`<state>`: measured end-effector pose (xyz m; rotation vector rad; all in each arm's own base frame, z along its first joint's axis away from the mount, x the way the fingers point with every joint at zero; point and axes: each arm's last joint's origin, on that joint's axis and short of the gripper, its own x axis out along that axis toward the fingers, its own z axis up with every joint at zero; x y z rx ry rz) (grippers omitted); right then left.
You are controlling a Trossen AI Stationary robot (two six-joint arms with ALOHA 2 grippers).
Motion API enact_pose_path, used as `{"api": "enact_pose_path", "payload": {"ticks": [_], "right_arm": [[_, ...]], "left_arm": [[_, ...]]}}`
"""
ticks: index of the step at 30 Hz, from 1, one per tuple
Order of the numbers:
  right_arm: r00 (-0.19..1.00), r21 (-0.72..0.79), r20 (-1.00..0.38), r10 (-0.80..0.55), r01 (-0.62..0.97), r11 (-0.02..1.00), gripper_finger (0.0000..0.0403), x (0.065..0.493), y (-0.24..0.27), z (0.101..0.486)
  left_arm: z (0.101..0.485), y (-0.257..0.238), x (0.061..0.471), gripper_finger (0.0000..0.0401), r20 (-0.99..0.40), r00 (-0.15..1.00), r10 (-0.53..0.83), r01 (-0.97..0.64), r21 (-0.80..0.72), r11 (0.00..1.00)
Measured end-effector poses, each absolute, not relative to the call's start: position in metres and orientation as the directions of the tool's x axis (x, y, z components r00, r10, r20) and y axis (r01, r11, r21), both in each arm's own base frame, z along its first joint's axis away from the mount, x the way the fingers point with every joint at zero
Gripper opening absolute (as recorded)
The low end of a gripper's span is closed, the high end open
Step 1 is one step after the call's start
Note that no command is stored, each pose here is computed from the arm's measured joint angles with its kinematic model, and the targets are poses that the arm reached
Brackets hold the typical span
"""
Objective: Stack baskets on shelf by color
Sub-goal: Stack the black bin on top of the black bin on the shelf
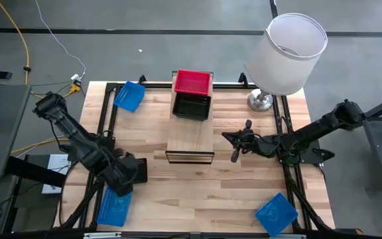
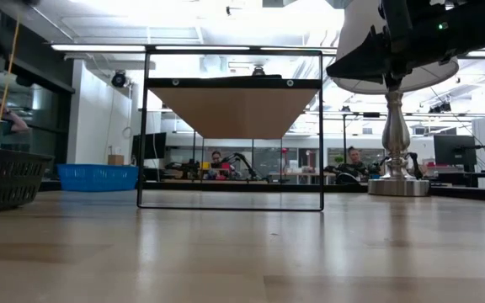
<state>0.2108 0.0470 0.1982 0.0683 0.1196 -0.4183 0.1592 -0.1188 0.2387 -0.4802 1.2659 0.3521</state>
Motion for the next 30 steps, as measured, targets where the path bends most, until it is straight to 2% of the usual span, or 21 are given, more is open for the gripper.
{"api": "enact_pose_path", "payload": {"ticks": [4, 9, 13, 20, 30], "right_arm": [[0.913, 0.037, -0.141, -0.384, 0.392, 0.919, 0.0000, 0.211, 0.047, 0.197], [0.919, 0.040, -0.141, -0.369, 0.378, 0.925, 0.0000, 0.211, 0.048, 0.197], [0.918, 0.034, -0.140, -0.370, 0.378, 0.925, 0.0000, 0.211, 0.048, 0.197], [0.918, 0.034, -0.140, -0.372, 0.380, 0.924, 0.0000, 0.211, 0.048, 0.197], [0.923, 0.046, -0.141, -0.358, 0.367, 0.929, 0.0000, 0.211, 0.048, 0.197]], "left_arm": [[0.217, -0.132, 0.141, 0.0001, -0.999, 0.049, 0.011, -0.652, -0.023, 0.758], [0.201, -0.143, 0.118, 0.0001, -0.991, -0.099, 0.087, -0.741, 0.131, 0.659], [0.200, -0.151, 0.111, 0.0001, -0.993, -0.062, 0.105, -0.774, 0.114, 0.623], [0.201, -0.153, 0.112, 0.0006, -0.979, 0.083, 0.187, -0.844, 0.031, 0.535], [0.201, -0.152, 0.112, 0.0077, -0.977, 0.090, 0.192, -0.894, 0.006, 0.449]]}}
